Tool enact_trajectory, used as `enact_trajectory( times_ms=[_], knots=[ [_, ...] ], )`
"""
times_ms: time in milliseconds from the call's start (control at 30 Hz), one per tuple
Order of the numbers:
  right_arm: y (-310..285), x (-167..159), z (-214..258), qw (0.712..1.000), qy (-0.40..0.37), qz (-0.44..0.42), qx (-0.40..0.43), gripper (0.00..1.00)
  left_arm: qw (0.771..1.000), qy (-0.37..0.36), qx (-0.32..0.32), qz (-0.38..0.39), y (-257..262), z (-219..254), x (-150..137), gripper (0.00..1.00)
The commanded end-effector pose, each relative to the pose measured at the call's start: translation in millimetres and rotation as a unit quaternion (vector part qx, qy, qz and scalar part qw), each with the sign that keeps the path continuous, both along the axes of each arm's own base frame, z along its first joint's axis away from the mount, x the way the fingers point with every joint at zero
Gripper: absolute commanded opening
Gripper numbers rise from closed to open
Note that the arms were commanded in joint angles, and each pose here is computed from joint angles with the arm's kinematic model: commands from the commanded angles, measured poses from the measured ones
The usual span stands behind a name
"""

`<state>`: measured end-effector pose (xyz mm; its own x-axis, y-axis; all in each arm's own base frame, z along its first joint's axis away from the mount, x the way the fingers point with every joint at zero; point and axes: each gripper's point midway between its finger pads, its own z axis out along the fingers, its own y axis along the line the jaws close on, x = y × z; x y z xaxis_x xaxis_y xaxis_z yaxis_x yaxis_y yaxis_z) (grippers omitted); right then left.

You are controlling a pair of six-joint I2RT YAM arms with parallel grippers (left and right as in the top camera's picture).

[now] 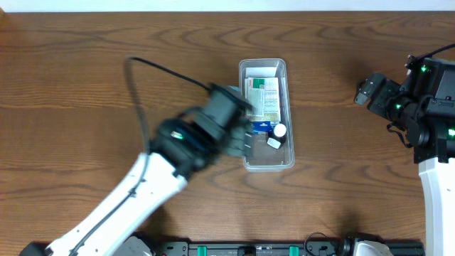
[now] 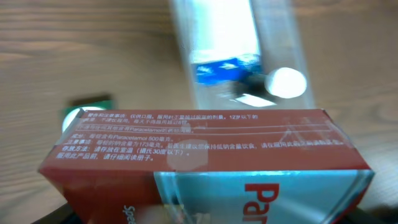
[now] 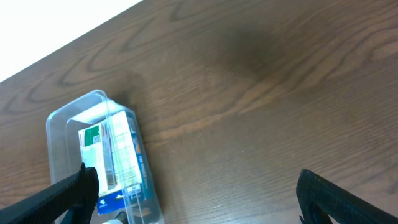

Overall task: Pack container
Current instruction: 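Grasp the red Panadol box and carry it to the container, then lower the red box into the container's near end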

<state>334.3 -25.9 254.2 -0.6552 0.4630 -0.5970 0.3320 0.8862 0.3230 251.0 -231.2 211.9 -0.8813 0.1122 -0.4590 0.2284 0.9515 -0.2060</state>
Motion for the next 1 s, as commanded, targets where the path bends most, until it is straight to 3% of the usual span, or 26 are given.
enact_trajectory(
  times_ms=[0, 467, 500, 800, 967],
  knots=[
    [-1, 0, 2, 1.000, -0.002, -0.005, 0.003, 0.99, 0.998, -0.014, 0.015, 0.051, -19, -12, 3, 0.73],
    [-1, 0, 2, 1.000, -0.002, -0.005, 0.003, 0.99, 0.997, 0.021, 0.060, 0.049, -66, -99, 25, 0.74],
    [-1, 0, 2, 1.000, -0.002, -0.005, 0.003, 0.99, 0.997, 0.022, 0.061, 0.048, -66, -101, 25, 0.79],
    [-1, 0, 2, 1.000, -0.002, -0.005, 0.003, 0.99, 0.998, 0.012, 0.052, 0.041, -64, -81, 23, 0.99],
    [-1, 0, 2, 1.000, -0.002, -0.005, 0.003, 0.99, 0.999, -0.025, 0.021, 0.019, -61, -41, 21, 0.98]
  ],
)
